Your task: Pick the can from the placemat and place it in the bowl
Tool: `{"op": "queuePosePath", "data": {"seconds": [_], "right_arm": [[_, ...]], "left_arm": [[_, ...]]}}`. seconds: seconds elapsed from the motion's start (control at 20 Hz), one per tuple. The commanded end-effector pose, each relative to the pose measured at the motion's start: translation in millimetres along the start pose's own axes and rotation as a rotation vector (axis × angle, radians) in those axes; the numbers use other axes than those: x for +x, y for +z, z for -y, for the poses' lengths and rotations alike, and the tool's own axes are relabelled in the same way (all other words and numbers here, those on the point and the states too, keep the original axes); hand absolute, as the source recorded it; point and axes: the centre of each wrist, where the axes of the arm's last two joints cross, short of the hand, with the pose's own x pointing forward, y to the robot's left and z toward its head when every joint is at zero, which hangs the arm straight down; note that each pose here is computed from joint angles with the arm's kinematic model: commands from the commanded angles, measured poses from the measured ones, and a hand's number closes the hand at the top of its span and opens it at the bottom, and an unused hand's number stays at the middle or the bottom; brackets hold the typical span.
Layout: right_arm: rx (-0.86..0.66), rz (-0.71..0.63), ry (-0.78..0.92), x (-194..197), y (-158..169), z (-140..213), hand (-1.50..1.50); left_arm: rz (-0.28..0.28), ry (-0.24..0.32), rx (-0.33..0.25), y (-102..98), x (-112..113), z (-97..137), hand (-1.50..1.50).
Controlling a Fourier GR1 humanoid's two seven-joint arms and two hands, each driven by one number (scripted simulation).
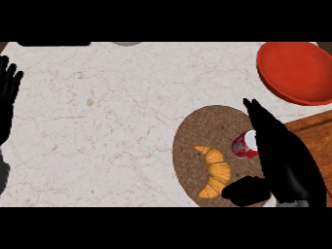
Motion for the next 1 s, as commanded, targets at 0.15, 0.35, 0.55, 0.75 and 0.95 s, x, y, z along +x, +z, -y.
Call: {"op": "queuePosePath", "data": {"seconds": [0.15, 0.35, 0.55, 0.75, 0.95], "right_arm": [[0.048, -0.241, 0.075, -7, -12, -18, -1.50], [0.070, -0.238, 0.085, -27, -22, -18, -1.50], [0.057, -0.230, 0.039, -37, -20, -16, -1.50], [0.041, -0.181, 0.054, -28, -39, -24, -1.50], [0.052, -0.160, 0.058, -33, -36, -35, -1.50]], "left_arm": [[0.006, -0.006, 0.008, -7, 0, 8, 0.00], [0.002, 0.009, 0.000, -2, -1, 17, 0.00], [-0.006, 0.016, -0.017, 11, 7, 10, 0.00], [0.000, -0.006, -0.018, -19, 11, 6, 0.00], [0.010, -0.014, 0.013, 7, 1, -8, 0.00]]}}
